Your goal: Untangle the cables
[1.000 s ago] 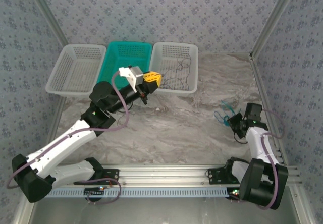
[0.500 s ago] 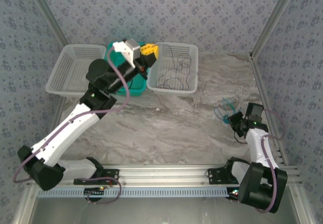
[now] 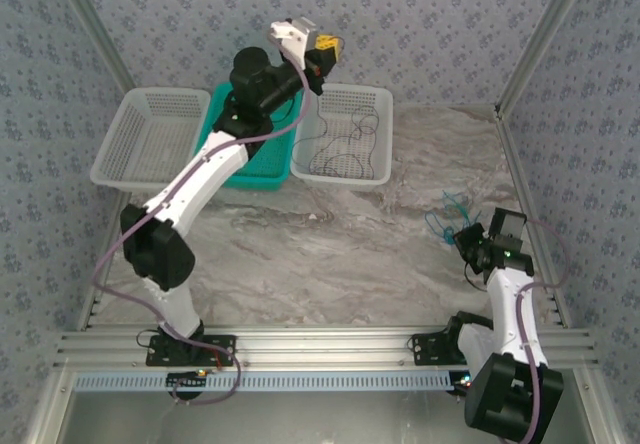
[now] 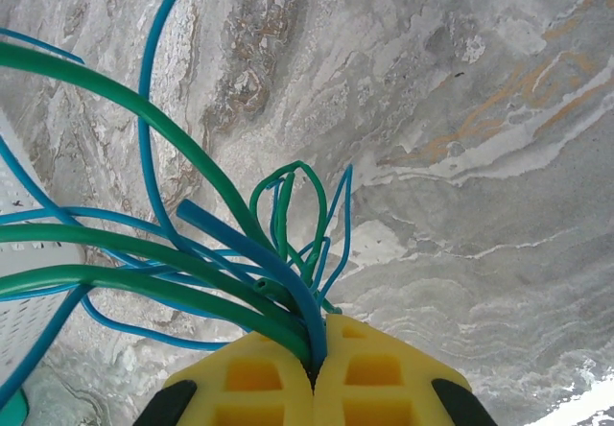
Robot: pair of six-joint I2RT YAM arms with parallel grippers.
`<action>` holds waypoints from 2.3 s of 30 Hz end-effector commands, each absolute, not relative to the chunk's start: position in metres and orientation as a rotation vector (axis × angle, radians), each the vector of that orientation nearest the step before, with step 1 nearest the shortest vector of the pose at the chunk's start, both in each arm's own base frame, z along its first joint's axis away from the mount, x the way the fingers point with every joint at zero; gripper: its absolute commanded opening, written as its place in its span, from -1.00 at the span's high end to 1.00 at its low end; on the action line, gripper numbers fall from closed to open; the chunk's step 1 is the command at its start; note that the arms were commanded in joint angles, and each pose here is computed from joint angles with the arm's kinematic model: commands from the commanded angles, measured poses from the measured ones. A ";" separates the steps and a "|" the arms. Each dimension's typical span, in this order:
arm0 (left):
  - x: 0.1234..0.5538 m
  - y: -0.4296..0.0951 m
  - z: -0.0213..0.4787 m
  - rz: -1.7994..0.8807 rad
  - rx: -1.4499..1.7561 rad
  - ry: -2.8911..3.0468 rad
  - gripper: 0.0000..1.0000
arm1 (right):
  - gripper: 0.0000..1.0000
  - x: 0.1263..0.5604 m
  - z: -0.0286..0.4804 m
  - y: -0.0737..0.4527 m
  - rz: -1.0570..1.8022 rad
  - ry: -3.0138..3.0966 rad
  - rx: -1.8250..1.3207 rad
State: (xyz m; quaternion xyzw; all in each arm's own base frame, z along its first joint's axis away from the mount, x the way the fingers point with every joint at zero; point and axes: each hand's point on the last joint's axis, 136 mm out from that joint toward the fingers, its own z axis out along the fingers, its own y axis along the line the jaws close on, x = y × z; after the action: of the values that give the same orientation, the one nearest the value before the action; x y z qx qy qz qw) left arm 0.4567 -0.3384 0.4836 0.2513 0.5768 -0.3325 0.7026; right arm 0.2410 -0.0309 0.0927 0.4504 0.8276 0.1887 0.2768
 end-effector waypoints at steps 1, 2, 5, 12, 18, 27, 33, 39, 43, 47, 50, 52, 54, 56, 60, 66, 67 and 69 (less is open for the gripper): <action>0.482 -0.348 0.447 -0.785 0.550 1.373 1.00 | 1.00 0.231 0.085 -0.028 0.518 2.232 1.268; 0.488 -0.351 0.432 -0.788 0.544 1.404 1.00 | 1.00 0.231 0.085 -0.028 0.521 2.231 1.267; 0.503 -0.356 0.394 -0.778 0.536 1.495 1.00 | 1.00 0.230 0.084 -0.027 0.526 2.234 1.268; 0.514 -0.350 0.355 -0.748 0.506 1.633 0.27 | 0.99 0.234 0.092 -0.026 0.557 2.206 1.266; 0.488 -0.335 0.383 -0.796 0.477 1.593 -0.59 | 0.98 0.253 0.126 -0.008 0.681 2.186 1.111; 0.385 -0.305 0.421 -0.952 0.544 1.452 -0.60 | 1.00 0.278 0.210 0.031 0.771 2.146 0.719; 0.317 -0.306 0.417 -0.997 0.681 1.414 -0.60 | 1.00 0.291 0.273 0.079 0.860 2.064 0.413; 0.267 -0.317 0.405 -1.081 0.836 1.391 -0.60 | 1.00 0.293 0.306 0.133 0.887 2.058 0.103; 0.253 -0.326 0.398 -1.203 0.832 1.419 -0.60 | 1.00 0.294 0.312 0.162 0.942 2.077 -0.006; 0.259 -0.330 0.391 -1.284 0.731 1.416 -0.60 | 1.00 0.296 0.313 0.186 0.968 2.087 -0.082; 0.264 -0.334 0.388 -1.337 0.685 1.414 -0.57 | 1.00 0.298 0.309 0.200 0.977 2.114 -0.111; 0.267 -0.338 0.385 -1.353 0.669 1.415 -0.46 | 1.00 0.298 0.305 0.207 0.985 2.132 -0.129; 0.270 -0.340 0.383 -1.349 0.659 1.421 -0.16 | 1.00 0.298 0.304 0.214 0.994 2.137 -0.149; 0.275 -0.338 0.380 -1.329 0.634 1.432 0.38 | 1.00 0.298 0.303 0.218 0.995 2.142 -0.164; 0.279 -0.333 0.378 -1.294 0.594 1.447 1.00 | 1.00 0.300 0.296 0.214 0.946 2.165 -0.143; 0.276 -0.331 0.371 -1.285 0.598 1.490 0.60 | 1.00 0.303 0.296 0.204 0.903 2.153 -0.096; 0.277 -0.330 0.368 -1.282 0.594 1.498 0.38 | 1.00 0.303 0.297 0.206 0.916 2.147 -0.096; 0.278 -0.330 0.366 -1.282 0.585 1.507 0.22 | 1.00 0.302 0.301 0.209 0.945 2.139 -0.107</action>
State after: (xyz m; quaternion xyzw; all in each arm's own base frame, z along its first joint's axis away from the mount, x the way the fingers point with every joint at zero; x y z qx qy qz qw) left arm 0.2829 -0.3357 0.3501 0.2465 0.6414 -0.5311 0.4957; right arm 0.3012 0.2085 0.2799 -0.0373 0.8571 0.3611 0.3654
